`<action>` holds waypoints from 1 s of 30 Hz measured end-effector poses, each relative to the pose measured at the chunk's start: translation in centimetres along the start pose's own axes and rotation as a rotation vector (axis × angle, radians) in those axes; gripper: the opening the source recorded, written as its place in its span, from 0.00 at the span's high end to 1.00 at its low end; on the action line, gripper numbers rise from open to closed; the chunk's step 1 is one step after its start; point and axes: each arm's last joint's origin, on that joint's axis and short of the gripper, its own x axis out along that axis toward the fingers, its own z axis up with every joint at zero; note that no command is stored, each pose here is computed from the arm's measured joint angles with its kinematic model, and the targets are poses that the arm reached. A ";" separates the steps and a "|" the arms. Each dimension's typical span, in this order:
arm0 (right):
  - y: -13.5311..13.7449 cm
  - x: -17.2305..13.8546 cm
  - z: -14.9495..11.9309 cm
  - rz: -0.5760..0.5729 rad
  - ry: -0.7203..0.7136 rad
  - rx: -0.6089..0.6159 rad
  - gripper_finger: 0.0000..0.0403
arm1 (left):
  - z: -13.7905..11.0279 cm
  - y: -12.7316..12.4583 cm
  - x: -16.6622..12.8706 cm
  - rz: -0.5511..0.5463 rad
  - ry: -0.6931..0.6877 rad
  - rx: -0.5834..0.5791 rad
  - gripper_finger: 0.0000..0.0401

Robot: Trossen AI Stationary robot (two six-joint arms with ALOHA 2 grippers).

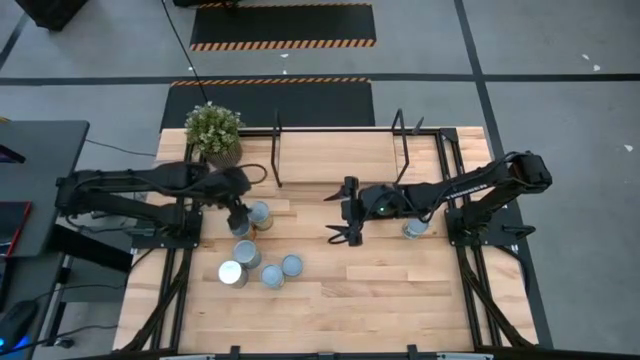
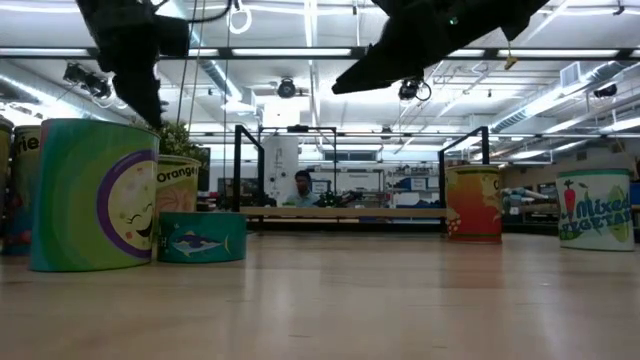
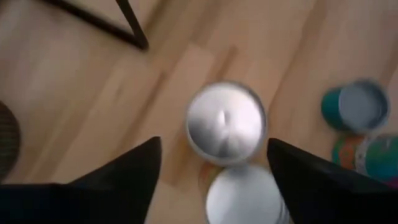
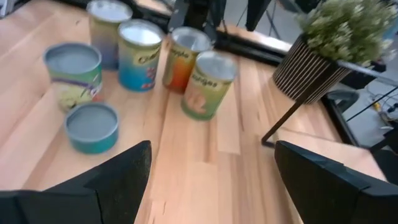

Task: Pick and place cans onto a shelf
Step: Put the canned pineapple on the shelf

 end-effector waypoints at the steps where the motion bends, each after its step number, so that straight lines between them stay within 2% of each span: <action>1: 0.1 0.0 -0.1 0.004 0.008 -0.003 0.14 | 0.1 -0.1 0.3 -0.009 0.028 -0.003 0.20; 5: 0.3 -0.1 -0.1 0.011 0.011 -0.006 0.14 | 0.7 -0.7 1.7 -0.035 0.080 -0.054 0.12; 11: 0.3 0.0 0.0 0.009 0.007 0.030 0.14 | 0.9 -1.0 3.6 -0.023 0.170 -0.049 0.11; 15: 0.3 0.0 0.1 0.006 -0.005 0.026 0.14 | 0.9 -1.2 3.7 -0.067 0.213 -0.045 0.11; 22: 0.2 -0.1 0.4 -0.001 -0.035 0.012 0.14 | 1.1 -1.4 3.5 -0.074 0.191 -0.024 0.11; 30: 0.1 -0.1 0.5 -0.005 -0.049 0.014 0.14 | 0.8 -2.0 3.4 -0.023 0.176 0.061 0.11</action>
